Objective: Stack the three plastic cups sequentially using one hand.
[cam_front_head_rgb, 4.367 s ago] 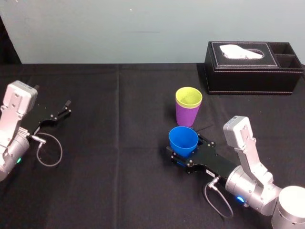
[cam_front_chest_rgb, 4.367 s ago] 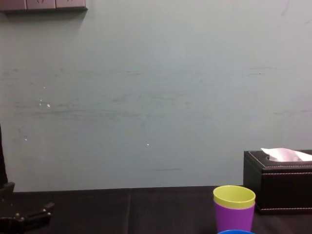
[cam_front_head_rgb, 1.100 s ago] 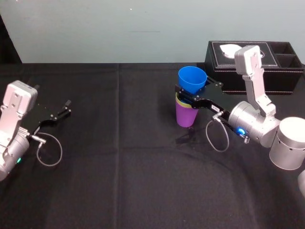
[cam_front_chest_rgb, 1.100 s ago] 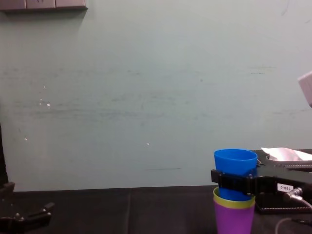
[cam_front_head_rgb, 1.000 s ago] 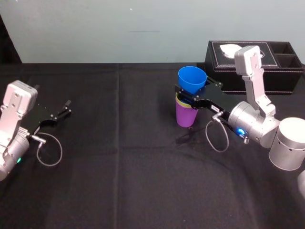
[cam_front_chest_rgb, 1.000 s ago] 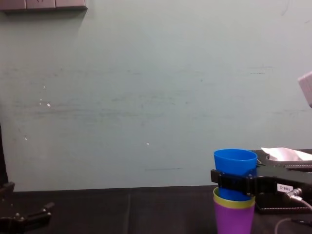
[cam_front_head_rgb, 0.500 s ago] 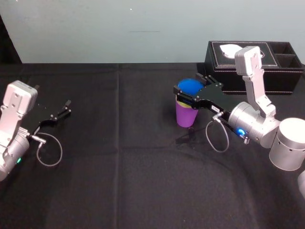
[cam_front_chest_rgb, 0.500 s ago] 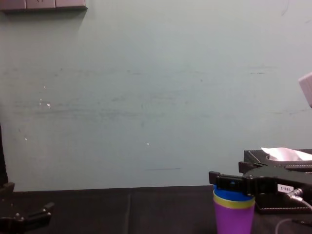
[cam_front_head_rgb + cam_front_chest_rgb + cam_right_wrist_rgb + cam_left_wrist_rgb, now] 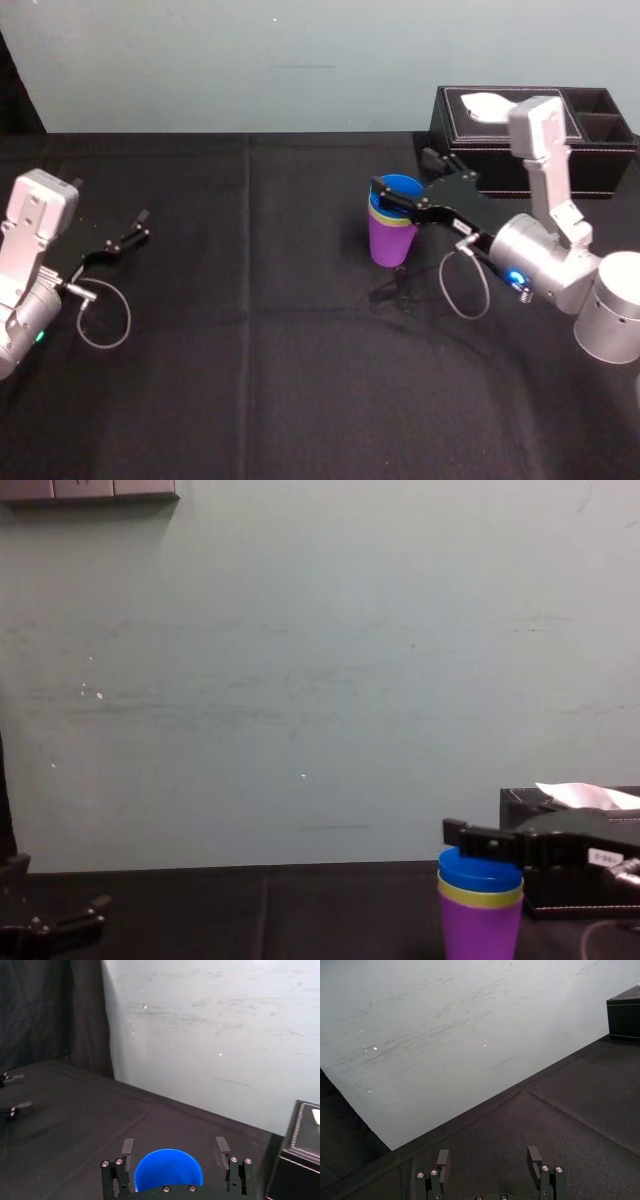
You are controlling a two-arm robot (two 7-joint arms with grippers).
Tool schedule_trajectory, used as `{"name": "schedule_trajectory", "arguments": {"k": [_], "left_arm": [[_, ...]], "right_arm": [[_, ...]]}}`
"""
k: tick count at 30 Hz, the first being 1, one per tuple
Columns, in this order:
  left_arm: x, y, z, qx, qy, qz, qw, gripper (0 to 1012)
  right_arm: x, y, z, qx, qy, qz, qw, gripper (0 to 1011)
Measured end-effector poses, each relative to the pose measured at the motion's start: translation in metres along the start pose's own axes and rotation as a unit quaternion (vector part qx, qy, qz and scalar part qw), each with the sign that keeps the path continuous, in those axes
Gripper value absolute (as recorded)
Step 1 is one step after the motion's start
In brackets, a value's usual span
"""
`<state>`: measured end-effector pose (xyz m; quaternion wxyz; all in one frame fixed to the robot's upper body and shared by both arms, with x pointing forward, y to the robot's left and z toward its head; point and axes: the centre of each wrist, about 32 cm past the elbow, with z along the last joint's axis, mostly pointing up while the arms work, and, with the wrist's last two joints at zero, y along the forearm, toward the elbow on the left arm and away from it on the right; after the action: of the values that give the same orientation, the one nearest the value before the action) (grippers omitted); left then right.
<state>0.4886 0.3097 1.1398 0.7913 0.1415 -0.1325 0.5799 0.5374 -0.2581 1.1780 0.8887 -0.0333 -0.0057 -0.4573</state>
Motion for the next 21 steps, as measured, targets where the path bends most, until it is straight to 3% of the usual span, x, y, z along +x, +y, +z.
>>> {"name": "schedule_trajectory", "arguments": {"k": [6,11,16,21], "left_arm": [[0.0000,0.000,0.000,0.000,0.000,0.000,1.0000,1011],[0.0000,0.000,0.000,0.000,0.000,0.000,1.0000,1011],[0.0000,0.000,0.000,0.000,0.000,0.000,1.0000,1011],[0.0000,0.000,0.000,0.000,0.000,0.000,1.0000,1011]], "right_arm": [[0.0004,-0.015,0.003,0.020,0.010,-0.026,0.9994,1003],[-0.0011,-0.031,0.001,0.030,0.024,-0.073,0.9966,1003],[-0.0043,-0.044,-0.004,0.026,0.036,-0.113,0.9926,1003],[-0.0084,-0.056,-0.014,0.005,0.040,-0.145,0.9886,1003]]}}
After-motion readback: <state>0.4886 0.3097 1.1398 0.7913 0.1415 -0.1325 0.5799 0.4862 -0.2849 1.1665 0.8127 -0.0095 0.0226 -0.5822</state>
